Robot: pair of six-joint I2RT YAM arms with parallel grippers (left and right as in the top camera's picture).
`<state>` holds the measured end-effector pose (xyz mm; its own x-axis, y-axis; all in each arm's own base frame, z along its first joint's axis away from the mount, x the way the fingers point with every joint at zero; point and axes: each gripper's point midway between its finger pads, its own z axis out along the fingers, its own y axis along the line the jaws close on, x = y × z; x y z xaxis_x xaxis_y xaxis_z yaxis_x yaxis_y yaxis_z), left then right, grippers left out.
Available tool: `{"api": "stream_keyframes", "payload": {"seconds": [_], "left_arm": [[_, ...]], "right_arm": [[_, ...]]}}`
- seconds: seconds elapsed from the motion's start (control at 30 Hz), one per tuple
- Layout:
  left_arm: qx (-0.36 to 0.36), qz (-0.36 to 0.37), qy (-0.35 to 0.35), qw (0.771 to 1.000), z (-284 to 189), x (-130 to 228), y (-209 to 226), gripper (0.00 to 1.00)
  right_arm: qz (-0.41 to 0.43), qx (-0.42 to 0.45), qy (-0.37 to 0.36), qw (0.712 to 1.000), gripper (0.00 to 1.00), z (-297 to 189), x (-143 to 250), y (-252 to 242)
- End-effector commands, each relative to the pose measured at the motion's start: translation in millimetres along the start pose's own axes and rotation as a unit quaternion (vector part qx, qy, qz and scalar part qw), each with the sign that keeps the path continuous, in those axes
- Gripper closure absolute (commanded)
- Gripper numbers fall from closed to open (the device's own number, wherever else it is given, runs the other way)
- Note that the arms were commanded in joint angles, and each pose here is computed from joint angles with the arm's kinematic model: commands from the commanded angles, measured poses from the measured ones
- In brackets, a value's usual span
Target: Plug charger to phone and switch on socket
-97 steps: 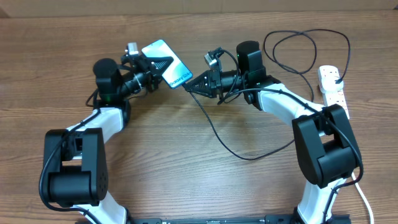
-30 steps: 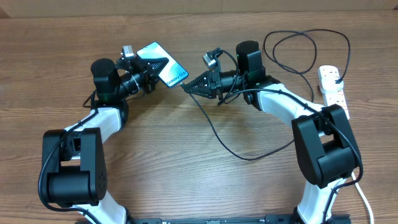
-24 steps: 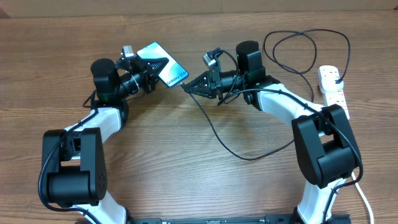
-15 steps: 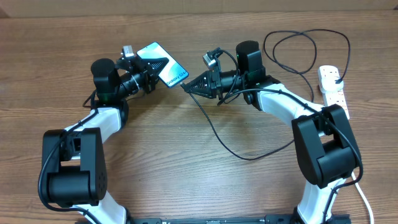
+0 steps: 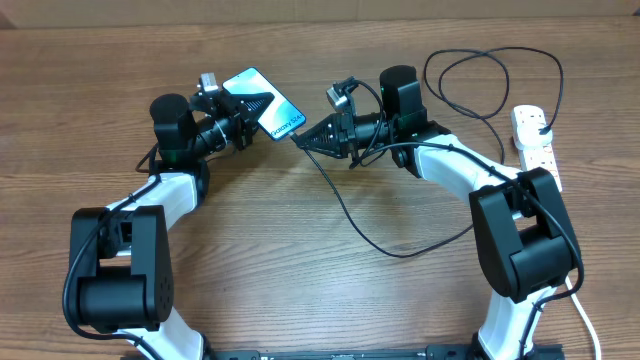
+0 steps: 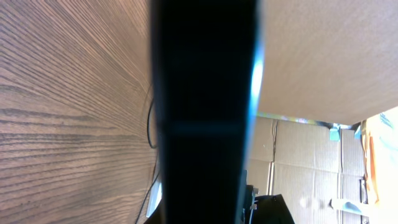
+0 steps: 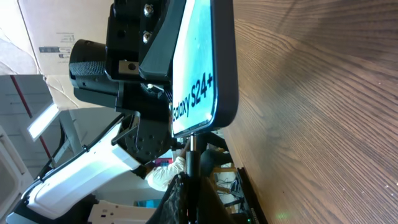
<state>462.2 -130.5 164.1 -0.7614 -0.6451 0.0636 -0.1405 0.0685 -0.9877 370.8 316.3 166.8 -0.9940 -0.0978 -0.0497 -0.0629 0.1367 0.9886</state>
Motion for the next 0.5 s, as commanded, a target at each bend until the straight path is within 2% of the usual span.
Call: {"api": "stream_keyframes", "payload": {"seconds": [0.0, 0.47], "left_arm": [[0.013, 0.014, 0.023, 1.0, 4.0, 10.4, -12.7, 0.96], [0.013, 0.014, 0.027, 0.999, 3.5, 11.6, -12.7, 0.96]], "right_arm": [[-0.011, 0.006, -0.023, 1.0, 0.96, -2.6, -6.4, 10.3], [-0.008, 0.008, -0.039, 0.999, 0.96, -2.9, -12.6, 11.2]]}}
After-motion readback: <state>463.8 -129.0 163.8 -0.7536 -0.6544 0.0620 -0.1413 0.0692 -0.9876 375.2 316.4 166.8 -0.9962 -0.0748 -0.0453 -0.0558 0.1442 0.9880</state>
